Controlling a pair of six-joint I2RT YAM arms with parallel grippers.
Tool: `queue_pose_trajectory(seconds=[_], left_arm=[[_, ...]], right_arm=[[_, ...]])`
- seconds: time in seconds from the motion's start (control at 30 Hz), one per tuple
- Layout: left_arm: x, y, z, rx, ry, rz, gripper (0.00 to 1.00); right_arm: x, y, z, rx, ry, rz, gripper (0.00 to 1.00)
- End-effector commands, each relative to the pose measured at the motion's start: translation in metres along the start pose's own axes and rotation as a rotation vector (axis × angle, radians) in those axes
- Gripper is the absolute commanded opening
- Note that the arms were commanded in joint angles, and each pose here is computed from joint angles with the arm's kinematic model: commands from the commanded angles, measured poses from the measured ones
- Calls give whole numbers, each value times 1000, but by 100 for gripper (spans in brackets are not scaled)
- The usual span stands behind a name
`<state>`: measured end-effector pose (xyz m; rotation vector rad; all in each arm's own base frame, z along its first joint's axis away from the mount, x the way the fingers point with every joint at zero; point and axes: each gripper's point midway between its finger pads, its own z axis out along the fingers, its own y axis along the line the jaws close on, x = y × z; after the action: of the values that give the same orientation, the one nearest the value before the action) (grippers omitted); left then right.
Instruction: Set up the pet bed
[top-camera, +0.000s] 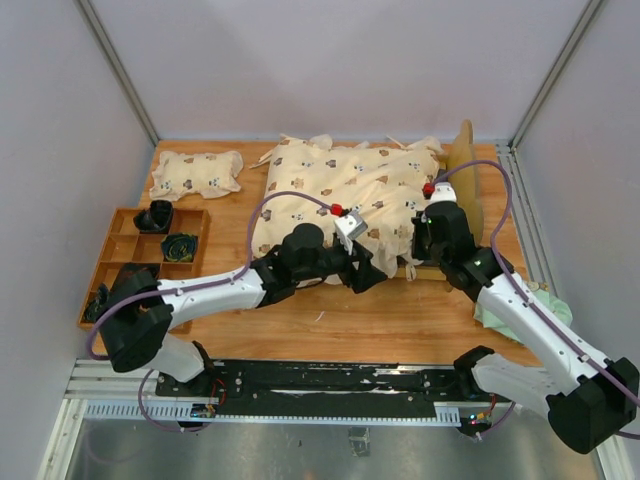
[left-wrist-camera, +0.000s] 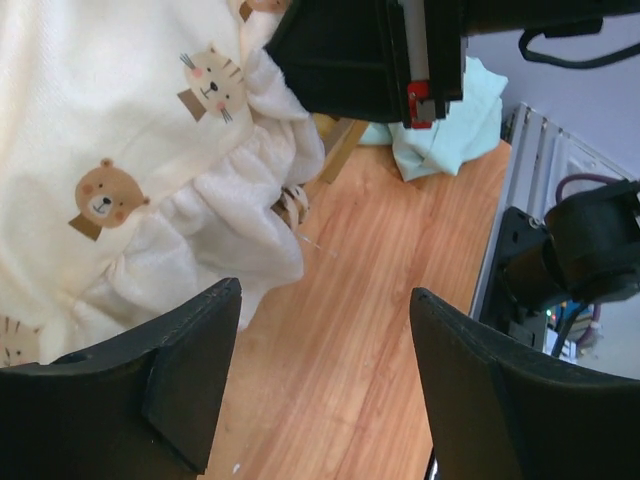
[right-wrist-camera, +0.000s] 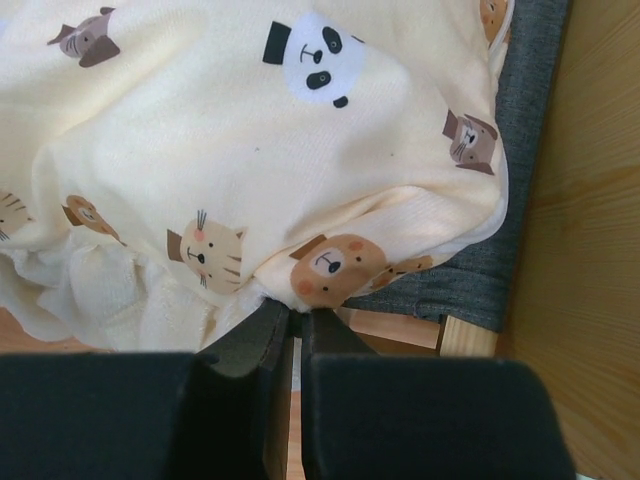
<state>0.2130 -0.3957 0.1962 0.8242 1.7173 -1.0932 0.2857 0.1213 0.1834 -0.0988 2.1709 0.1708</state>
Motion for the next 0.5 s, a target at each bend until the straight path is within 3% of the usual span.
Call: queue_pose_trajectory(seconds=[0.0, 0.17, 0.23, 0.27, 0.37, 0.43, 0.47], left_arm=[[-26, 0, 20, -49, -90, 39, 74], [-20, 12, 42, -118, -77, 45, 66], [-17, 19, 48, -149, -73, 35, 52], [-15, 23, 50, -173, -73, 28, 41], [-13, 32, 51, -207, -71, 42, 22], [-16, 34, 49, -228, -82, 39, 2], [-18, 37, 48, -245, -91, 33, 0]], right_arm=[[-28, 16, -6, -64, -78, 20, 1], [-25, 15, -4, -65, -75, 27, 1], [-25, 16, -3, -71, -69, 26, 1], [-26, 16, -2, -74, -69, 24, 1], [-26, 17, -3, -80, -64, 14, 2], [-25, 17, -5, -89, -61, -6, 8], [-25, 18, -7, -100, -58, -19, 14]])
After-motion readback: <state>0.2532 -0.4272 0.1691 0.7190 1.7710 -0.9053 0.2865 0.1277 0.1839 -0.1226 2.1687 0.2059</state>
